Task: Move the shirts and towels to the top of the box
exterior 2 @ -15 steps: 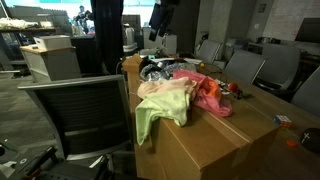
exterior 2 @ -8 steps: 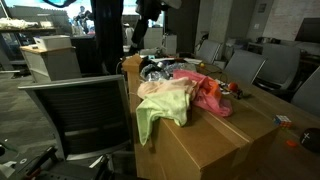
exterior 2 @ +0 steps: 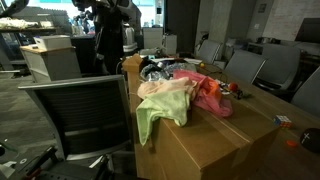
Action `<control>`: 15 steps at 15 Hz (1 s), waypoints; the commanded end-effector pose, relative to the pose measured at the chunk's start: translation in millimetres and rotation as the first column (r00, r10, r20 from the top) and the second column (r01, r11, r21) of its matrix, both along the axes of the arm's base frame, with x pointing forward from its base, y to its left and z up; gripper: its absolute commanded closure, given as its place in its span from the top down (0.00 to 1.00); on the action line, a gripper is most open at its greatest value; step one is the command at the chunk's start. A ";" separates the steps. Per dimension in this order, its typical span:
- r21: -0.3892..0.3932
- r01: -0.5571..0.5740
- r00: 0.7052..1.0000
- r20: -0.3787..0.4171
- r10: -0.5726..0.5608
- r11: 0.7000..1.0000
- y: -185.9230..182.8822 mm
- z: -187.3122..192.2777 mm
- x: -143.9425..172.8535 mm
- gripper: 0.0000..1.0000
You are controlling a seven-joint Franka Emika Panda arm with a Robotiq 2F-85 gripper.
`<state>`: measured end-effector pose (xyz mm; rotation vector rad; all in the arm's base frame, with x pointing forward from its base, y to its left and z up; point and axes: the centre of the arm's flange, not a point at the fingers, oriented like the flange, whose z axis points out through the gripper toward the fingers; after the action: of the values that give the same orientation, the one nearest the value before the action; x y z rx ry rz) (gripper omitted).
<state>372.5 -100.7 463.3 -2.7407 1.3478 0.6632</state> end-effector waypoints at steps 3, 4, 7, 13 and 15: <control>-0.137 -0.261 0.963 0.031 0.268 0.956 29.4 10.0 -18.5 1.00; -0.158 -0.299 0.951 0.039 0.308 0.941 32.1 10.9 -18.0 1.00; -0.189 -0.425 0.896 0.052 0.441 0.885 40.0 11.5 -14.9 1.00; -0.243 -0.625 0.740 0.116 0.662 0.742 51.4 10.4 -10.9 1.00; -0.251 -0.668 0.682 0.169 0.711 0.701 58.1 9.7 -12.6 1.00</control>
<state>373.1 -49.1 470.3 -3.3003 0.4555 0.3201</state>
